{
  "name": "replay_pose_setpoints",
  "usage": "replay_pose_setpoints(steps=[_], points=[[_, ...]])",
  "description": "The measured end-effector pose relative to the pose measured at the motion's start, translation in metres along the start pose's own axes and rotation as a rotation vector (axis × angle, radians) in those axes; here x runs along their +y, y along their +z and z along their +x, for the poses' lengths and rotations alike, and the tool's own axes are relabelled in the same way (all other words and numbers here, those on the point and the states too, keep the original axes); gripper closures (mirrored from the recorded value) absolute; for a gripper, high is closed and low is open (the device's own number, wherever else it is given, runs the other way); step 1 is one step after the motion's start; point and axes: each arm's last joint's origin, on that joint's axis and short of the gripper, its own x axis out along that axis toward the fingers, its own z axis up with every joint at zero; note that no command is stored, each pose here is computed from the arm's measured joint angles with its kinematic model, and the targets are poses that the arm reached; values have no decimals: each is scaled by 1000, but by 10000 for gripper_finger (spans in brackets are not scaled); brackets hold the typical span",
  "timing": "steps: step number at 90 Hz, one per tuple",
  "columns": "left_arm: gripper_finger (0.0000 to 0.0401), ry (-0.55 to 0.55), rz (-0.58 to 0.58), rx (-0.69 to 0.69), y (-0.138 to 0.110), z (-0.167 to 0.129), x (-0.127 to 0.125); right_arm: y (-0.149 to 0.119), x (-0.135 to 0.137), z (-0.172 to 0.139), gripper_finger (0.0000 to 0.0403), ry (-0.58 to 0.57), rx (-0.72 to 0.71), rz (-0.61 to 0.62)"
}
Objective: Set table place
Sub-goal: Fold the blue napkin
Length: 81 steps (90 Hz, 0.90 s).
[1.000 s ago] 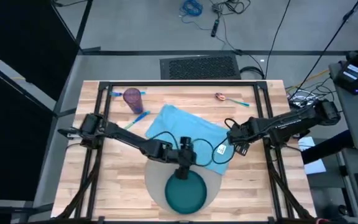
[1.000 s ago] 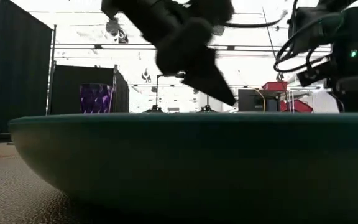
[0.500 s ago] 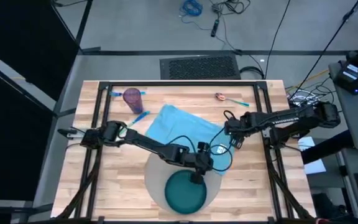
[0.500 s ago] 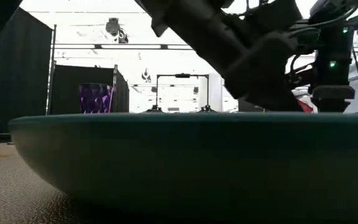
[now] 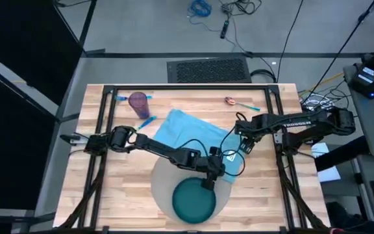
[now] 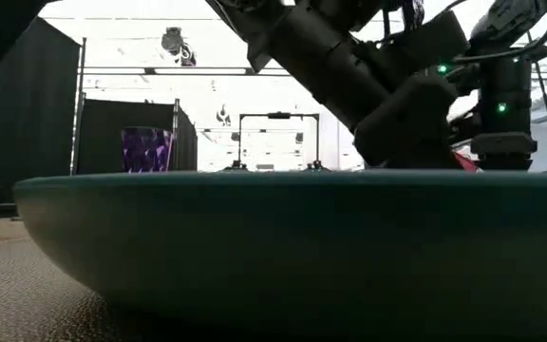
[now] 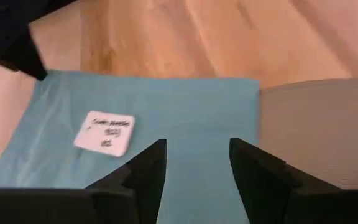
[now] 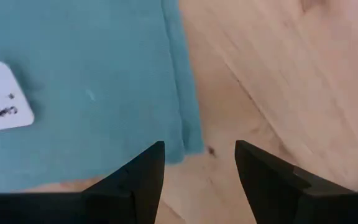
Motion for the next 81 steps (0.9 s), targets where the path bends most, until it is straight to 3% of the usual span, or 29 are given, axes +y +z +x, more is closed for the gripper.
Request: replay_pose_setpoints(steps=[55, 81], points=[[240, -55, -20, 50, -15, 14, -9, -1, 2, 18, 220, 17, 44, 28], [240, -54, -18, 51, -15, 15, -9, 1, 4, 20, 246, 39, 48, 6]])
